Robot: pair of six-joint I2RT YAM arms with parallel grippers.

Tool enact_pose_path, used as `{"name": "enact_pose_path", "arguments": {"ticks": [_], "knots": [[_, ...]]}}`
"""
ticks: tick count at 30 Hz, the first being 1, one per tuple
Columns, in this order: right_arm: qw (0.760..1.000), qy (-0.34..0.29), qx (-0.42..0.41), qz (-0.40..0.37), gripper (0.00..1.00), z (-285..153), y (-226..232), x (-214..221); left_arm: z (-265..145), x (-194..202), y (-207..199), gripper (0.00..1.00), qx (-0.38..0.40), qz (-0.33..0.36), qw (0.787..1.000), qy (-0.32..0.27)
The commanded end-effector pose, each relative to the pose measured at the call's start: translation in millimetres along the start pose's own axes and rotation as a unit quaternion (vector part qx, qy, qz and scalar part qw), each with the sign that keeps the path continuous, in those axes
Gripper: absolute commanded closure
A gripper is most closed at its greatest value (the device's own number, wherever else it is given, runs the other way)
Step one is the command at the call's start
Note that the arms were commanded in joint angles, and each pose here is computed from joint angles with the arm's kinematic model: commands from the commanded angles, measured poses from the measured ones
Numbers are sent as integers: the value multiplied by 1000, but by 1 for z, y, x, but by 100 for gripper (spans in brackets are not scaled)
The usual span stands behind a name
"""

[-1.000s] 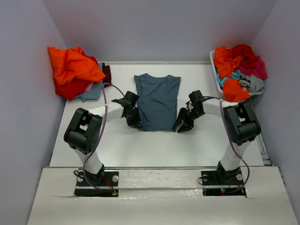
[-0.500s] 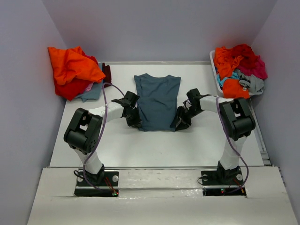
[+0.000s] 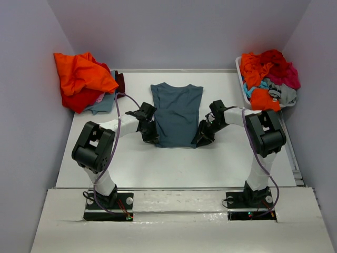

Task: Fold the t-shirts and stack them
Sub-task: Fold the tshirt

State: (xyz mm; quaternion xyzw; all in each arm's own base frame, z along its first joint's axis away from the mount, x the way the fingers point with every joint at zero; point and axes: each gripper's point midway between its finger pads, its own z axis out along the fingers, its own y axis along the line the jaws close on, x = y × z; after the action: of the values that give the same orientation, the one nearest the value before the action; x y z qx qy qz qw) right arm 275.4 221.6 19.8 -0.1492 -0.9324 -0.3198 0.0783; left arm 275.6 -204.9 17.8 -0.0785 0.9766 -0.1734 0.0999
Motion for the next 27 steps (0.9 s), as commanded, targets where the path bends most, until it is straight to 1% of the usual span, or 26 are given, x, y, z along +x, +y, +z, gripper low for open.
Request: {"name": "enact_pose_path", "arguments": {"ticks": [1, 2, 5, 7, 9, 11, 12, 20, 27], "knots": [[993, -52, 101, -20, 62, 22, -52, -24, 2, 11, 32, 94, -65, 9, 998, 18], [994, -51, 100, -20, 65, 23, -52, -25, 2, 12, 32, 94, -66, 9, 998, 18], [994, -55, 96, -19, 69, 21, -48, -26, 2, 11, 32, 94, -65, 10, 998, 17], [993, -58, 96, -20, 75, 20, -46, -27, 2, 10, 31, 94, -63, 10, 998, 15], [993, -61, 97, -23, 84, 18, -44, -29, 1, 8, 31, 94, -65, 11, 998, 11], [993, -63, 94, -25, 88, 16, -42, -30, 1, 7, 32, 94, -68, 12, 998, 9], [993, -68, 92, -28, 93, 12, -38, -30, 0, 5, 33, 94, -72, 13, 997, 5], [990, -92, 88, -54, 93, -12, -21, -30, -14, -5, 32, 94, -75, 12, 997, -30], [989, -91, 85, -77, 93, -34, -12, -15, -31, -2, 24, 94, -76, 29, 996, -49]]}}
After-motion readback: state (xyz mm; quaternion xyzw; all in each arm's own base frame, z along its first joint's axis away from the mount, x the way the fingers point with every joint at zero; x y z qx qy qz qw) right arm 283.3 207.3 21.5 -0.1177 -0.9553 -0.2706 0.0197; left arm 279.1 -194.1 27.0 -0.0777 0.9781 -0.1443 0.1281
